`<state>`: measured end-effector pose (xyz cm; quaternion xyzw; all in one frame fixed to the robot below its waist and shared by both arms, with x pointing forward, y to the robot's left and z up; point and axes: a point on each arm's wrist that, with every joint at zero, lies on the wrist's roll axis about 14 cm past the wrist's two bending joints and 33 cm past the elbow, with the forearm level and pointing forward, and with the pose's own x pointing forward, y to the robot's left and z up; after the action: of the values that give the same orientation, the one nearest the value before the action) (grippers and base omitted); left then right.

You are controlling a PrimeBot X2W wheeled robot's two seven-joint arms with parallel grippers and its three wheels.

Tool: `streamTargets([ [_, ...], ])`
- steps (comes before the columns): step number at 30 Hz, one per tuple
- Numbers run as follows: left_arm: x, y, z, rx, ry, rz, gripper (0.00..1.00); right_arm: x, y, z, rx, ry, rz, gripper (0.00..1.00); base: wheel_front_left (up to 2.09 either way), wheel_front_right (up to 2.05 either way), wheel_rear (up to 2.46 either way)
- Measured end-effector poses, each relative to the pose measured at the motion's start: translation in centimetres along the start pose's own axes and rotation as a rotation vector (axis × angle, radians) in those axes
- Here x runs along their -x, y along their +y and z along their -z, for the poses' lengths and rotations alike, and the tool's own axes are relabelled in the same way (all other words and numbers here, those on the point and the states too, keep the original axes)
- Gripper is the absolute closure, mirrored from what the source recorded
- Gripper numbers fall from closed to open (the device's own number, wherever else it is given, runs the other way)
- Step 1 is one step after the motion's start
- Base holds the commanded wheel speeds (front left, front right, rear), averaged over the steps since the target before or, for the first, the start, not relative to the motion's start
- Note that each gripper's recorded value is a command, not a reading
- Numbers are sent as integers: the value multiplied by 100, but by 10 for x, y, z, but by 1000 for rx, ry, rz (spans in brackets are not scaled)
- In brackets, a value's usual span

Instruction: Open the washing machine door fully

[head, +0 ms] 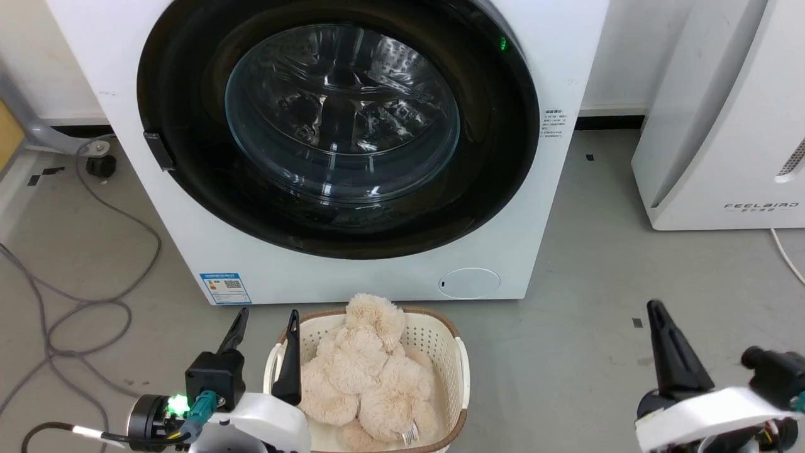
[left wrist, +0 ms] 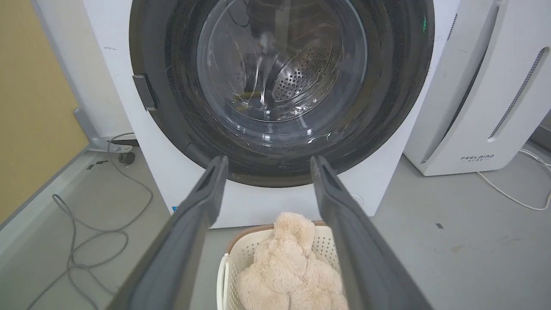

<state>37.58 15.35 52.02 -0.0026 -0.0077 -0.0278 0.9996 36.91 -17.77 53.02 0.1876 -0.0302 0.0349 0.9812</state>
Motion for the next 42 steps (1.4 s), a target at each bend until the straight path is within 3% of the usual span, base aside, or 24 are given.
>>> streamTargets([
  [7,-3,-1,1,8,-6,-3,0,-17,-4,-19,-148,-68,11,100,0,0,0],
  [20,-22,-1,3,18,-18,-11,0,-73,-22,-36,-302,-85,18,100,0,0,0],
  [31,-44,-3,6,33,-31,-16,0,-141,-21,-52,-364,-38,-31,100,0,0,0],
  [42,-65,-3,13,33,-41,-26,0,-213,2,-62,-377,74,-118,100,0,0,0],
])
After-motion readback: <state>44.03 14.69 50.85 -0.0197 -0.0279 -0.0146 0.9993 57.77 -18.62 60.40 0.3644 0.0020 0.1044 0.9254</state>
